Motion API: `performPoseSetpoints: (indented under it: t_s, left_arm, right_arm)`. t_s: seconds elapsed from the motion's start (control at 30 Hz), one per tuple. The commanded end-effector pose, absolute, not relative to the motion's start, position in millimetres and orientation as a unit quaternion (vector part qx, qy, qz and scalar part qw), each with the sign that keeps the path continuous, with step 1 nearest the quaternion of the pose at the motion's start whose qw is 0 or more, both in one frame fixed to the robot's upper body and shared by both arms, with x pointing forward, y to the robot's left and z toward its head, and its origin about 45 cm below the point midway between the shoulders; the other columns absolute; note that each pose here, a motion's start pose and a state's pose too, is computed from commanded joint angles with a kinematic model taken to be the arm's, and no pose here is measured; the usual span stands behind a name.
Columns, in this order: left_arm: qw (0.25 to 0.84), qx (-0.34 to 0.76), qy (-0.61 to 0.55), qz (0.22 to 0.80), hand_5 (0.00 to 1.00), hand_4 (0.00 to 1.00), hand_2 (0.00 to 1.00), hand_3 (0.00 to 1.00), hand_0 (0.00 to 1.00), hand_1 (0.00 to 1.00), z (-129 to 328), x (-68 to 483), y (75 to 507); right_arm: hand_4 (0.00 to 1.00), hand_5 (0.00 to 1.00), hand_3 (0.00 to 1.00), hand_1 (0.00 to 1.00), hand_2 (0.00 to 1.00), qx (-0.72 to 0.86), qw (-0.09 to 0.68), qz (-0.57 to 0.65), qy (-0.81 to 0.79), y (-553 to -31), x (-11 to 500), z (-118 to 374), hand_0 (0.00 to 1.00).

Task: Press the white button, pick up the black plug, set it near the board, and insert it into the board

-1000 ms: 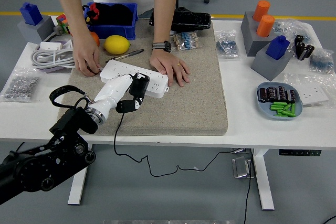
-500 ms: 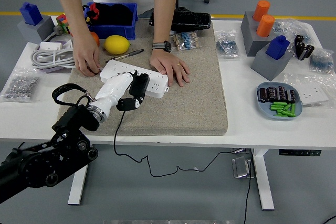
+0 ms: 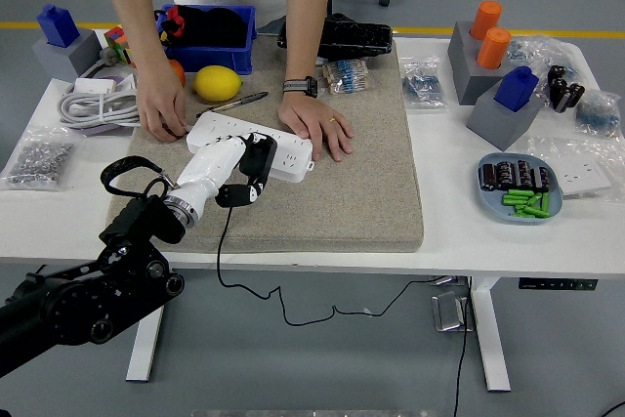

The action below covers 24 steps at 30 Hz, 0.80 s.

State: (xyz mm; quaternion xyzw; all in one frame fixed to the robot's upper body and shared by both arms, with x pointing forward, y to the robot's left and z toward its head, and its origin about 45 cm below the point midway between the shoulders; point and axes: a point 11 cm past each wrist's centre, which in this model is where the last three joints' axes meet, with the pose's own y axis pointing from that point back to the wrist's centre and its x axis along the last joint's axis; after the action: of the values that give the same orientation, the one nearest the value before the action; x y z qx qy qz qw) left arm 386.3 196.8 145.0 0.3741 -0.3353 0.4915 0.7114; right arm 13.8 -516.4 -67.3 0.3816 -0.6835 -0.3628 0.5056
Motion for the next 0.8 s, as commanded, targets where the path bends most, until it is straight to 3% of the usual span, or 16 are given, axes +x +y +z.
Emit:
performPoseSetpoints:
  t_s: [0.8]
  left_arm:
    - [0.712,0.370,-0.341,0.490,0.002,0.634,0.810,0.802,0.904,0.880,147,399,183]
  right_arm:
    - [0.867,0.479,0.686,0.739,0.729,0.382,0.504,-0.363,-0.685,-516,14,-67,0.868]
